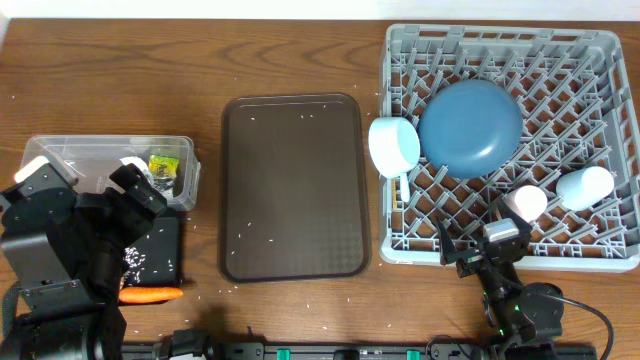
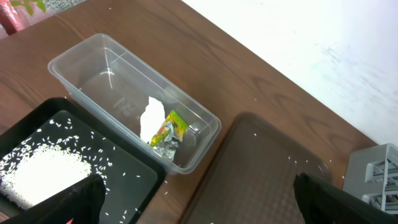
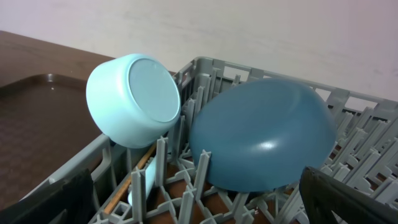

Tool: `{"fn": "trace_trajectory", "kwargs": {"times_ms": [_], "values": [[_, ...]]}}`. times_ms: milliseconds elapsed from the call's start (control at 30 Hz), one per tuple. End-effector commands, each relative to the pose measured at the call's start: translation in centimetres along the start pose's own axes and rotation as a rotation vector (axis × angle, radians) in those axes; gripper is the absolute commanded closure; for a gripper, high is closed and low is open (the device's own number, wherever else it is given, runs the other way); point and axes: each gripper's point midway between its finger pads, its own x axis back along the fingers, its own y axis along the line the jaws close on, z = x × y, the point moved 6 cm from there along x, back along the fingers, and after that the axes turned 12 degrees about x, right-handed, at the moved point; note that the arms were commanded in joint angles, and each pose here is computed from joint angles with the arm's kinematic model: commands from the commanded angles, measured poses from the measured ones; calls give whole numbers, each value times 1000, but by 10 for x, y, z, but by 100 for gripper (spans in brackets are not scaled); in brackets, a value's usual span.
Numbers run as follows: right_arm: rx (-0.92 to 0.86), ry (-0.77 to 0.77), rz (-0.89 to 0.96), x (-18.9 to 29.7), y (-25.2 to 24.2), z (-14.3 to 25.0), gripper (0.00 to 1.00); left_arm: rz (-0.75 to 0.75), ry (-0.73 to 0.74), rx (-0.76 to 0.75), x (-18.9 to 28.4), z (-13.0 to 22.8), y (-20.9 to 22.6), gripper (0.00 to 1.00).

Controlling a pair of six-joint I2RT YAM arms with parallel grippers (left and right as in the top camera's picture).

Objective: Sort waste into correct bins and load items into the dishwasher rack

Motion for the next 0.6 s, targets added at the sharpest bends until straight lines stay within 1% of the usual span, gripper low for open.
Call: {"fn": "trace_trajectory", "kwargs": {"times_ms": [0,100,167,233,300,433,500,567], "values": [[7,-3,-4,0,1,2,1,10,-3,5,2,-1,-1,2],[7,-3,-4,0,1,2,1,-12,5,-4,3,1,3,2],[7,-3,-4,0,1,2,1,-44,-38,-15,2,-4,6,2],[7,-3,-4,0,1,2,1,-21,-46,-17,-3,-5,2,2],[7,-3,-4,0,1,2,1,39,-63,-49,-9,-3,-6,2],[7,-3,-4,0,1,2,1,271,-137,-247,-23,10,-34,2],[7,-3,-4,0,1,2,1,334,-181,-303,-29,21,-37,2],[7,-3,-4,0,1,2,1,372,-198,-314,-33,35,-32,2]]}}
